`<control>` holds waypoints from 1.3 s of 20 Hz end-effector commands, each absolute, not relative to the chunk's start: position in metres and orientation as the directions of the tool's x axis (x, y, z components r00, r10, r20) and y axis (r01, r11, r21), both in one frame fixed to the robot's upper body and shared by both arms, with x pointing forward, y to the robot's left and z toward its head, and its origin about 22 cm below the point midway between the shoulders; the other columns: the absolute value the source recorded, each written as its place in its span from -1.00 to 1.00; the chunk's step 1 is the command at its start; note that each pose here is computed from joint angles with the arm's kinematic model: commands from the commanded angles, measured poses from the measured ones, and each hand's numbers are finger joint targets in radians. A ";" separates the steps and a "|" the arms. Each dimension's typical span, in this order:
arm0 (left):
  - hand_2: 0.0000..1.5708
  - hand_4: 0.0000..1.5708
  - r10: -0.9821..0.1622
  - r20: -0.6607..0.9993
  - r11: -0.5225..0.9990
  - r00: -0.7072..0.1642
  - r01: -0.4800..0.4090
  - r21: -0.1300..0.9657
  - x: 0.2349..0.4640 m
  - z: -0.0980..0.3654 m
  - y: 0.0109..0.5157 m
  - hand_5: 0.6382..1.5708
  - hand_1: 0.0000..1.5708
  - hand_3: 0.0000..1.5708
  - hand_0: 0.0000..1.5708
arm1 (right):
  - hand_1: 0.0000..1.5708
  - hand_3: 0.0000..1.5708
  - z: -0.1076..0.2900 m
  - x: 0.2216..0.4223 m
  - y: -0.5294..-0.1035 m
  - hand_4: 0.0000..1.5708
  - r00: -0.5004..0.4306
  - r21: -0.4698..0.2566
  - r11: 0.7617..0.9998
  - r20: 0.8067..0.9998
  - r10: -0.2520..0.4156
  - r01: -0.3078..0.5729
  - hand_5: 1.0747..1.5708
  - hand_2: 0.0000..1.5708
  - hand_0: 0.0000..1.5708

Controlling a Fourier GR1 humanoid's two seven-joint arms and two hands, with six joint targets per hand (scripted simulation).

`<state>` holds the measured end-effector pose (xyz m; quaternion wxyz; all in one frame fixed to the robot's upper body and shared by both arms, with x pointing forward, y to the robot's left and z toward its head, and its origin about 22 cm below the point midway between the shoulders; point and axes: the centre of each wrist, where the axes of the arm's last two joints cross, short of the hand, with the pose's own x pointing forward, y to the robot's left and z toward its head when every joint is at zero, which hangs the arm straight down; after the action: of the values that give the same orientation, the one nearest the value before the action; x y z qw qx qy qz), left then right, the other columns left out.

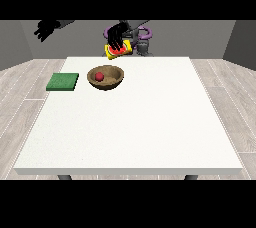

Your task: Pick the cup and pour the ball into the bowl, then pick the bowl and place it on the pad

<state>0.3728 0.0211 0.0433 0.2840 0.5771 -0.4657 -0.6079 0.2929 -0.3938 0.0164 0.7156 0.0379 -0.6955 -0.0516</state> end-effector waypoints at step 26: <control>-1.00 0.33 -0.122 0.964 0.979 -0.237 0.131 0.157 0.401 0.204 0.300 0.97 -1.00 -1.00 -1.00 | -1.00 -1.00 -0.058 0.277 -0.344 -0.06 0.040 0.210 0.924 0.971 -0.235 0.319 0.98 -1.00 -1.00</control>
<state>0.4107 0.2672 0.2034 0.6136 0.0347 -0.7826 -0.0996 0.2813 -0.3488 -0.0408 0.7169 -0.0288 -0.6750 -0.1721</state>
